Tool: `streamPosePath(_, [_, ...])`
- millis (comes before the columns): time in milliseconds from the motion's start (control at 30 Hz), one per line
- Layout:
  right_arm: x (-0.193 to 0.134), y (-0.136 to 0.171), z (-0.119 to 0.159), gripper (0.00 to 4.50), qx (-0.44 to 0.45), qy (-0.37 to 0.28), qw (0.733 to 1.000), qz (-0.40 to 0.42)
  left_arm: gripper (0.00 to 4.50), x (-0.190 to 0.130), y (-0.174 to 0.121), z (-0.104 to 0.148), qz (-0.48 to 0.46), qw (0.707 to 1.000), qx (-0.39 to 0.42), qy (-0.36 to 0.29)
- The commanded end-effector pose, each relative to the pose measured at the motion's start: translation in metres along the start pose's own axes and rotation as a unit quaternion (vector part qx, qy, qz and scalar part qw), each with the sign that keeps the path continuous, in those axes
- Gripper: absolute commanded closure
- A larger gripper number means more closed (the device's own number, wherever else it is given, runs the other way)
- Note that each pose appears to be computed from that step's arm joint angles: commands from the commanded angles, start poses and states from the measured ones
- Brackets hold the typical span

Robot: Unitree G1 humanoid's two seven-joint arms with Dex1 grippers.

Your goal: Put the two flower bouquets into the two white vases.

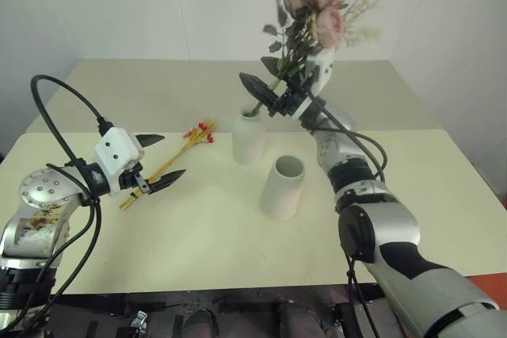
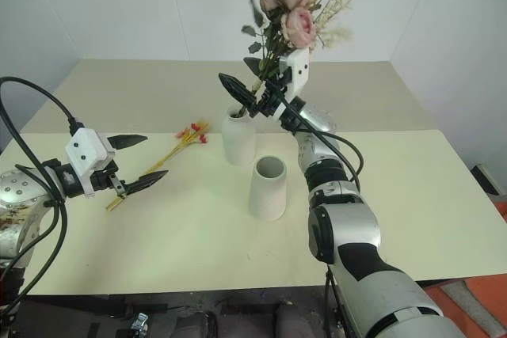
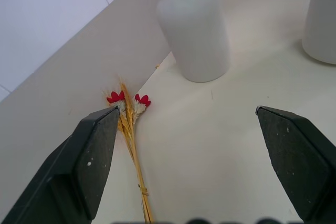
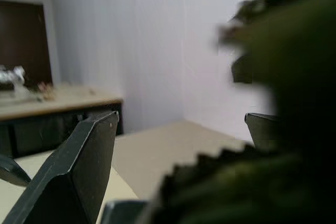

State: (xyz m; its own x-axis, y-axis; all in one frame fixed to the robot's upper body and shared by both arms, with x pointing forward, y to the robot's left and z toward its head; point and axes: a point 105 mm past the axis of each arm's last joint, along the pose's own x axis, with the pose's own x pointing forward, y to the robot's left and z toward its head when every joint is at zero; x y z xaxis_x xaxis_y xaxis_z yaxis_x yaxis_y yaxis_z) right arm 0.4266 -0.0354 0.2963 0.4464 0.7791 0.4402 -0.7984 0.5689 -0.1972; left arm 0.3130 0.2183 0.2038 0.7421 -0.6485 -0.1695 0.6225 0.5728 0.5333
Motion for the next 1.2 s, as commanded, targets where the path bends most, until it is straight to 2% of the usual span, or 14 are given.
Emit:
streamPosePath(33, [0.013,-0.003,0.02,0.02,-0.039,0.003,0.999,-0.002,0.0,-0.002,0.0,0.007,0.009,1.0,0.013,-0.011])
streamPosePath(167, [0.019,-0.005,0.021,0.02,-0.057,0.029,0.998,0.0,0.0,-0.003,-0.002,0.005,0.012,1.0,0.011,-0.01])
streamPosePath(267, [0.022,0.004,0.019,0.02,-0.074,0.046,0.996,0.036,0.0,-0.003,-0.002,0.005,0.017,1.0,0.009,-0.011])
streamPosePath(400, [0.024,0.01,0.008,0.02,-0.108,0.086,0.989,0.051,0.0,-0.004,-0.004,0.004,0.021,1.0,0.007,-0.008])
streamPosePath(500, [0.011,0.002,-0.006,0.02,-0.132,0.137,0.98,0.052,0.0,-0.004,-0.004,0.004,0.026,1.0,0.004,-0.006])
streamPosePath(600, [-0.011,-0.014,-0.027,0.02,-0.154,0.22,0.962,0.041,0.0,-0.006,-0.005,0.002,0.028,1.0,0.004,0.003])
streamPosePath(667, [-0.023,-0.024,-0.032,0.02,-0.156,0.243,0.957,0.026,0.0,-0.006,-0.005,0.001,0.029,1.0,0.004,0.005])
streamPosePath(900, [-0.058,-0.034,-0.011,0.02,-0.161,0.215,0.961,0.065,0.0,-0.005,0.0,0.006,0.029,1.0,0.005,0.0])
streamPosePath(1000, [-0.082,-0.04,0.014,0.02,-0.169,0.183,0.966,0.075,0.0,-0.005,0.01,0.008,0.071,0.997,0.029,0.008])
streamPosePath(1100, [-0.104,-0.044,0.04,0.02,-0.171,0.154,0.97,0.081,0.0,-0.003,0.017,0.006,0.09,0.995,0.016,0.026])
streamPosePath(1200, [-0.117,-0.044,0.055,0.02,-0.172,0.145,0.971,0.08,0.0,-0.001,0.021,0.008,0.099,0.995,0.001,0.026])
